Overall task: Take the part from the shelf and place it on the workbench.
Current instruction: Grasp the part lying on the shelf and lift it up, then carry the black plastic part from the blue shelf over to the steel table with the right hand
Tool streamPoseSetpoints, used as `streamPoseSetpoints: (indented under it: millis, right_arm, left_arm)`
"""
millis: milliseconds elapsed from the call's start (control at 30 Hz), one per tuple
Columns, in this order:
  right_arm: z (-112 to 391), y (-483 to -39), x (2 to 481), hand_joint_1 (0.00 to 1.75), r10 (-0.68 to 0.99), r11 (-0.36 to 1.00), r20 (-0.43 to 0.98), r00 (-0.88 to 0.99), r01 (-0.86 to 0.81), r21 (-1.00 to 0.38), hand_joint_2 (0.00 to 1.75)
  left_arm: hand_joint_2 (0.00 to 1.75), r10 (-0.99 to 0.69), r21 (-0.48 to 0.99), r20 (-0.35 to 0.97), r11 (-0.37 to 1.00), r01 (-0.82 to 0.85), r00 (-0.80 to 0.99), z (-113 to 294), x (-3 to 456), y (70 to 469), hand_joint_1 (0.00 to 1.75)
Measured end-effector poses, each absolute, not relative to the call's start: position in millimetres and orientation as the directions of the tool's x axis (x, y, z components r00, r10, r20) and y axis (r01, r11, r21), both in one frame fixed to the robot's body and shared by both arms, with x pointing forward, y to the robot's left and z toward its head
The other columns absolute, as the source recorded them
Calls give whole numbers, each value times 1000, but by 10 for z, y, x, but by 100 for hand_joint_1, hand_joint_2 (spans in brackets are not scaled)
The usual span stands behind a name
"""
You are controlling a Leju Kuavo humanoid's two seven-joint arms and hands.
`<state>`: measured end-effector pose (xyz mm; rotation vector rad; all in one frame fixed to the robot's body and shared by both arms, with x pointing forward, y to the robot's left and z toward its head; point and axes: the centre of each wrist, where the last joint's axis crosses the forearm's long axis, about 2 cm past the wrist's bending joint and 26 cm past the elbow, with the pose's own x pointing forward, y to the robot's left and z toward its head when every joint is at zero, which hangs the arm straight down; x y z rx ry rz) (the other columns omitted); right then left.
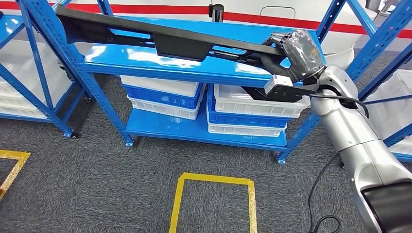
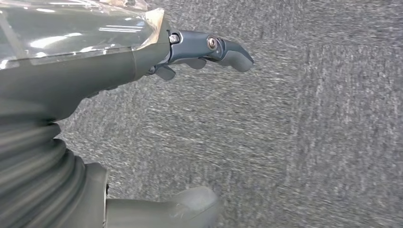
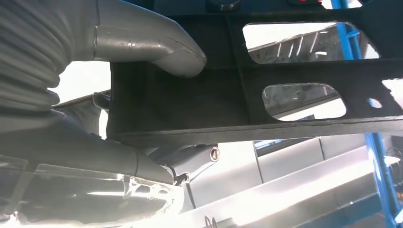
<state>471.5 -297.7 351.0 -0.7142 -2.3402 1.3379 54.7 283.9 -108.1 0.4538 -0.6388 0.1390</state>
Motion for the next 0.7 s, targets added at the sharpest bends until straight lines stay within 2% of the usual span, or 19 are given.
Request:
streamPoseSetpoints:
  millis: [433, 567, 700]
  right_arm:
    - [3561, -2884, 4708, 175, 560, 431, 48, -827, 241, -870, 175]
    - [3629, -2851, 4714, 175, 541, 427, 2, -841, 272, -862, 175]
    - [3491, -2820, 4671, 175, 500, 436, -10, -866, 261, -861, 175]
  left_arm:
    - [175, -13, 369, 611, 889, -270, 792, -1083, 539, 2872, 0]
    - [175, -19, 371, 625, 887, -275, 781, -1077, 583, 2893, 0]
    - [175, -24, 374, 621, 888, -269, 784, -1078, 576, 2915, 0]
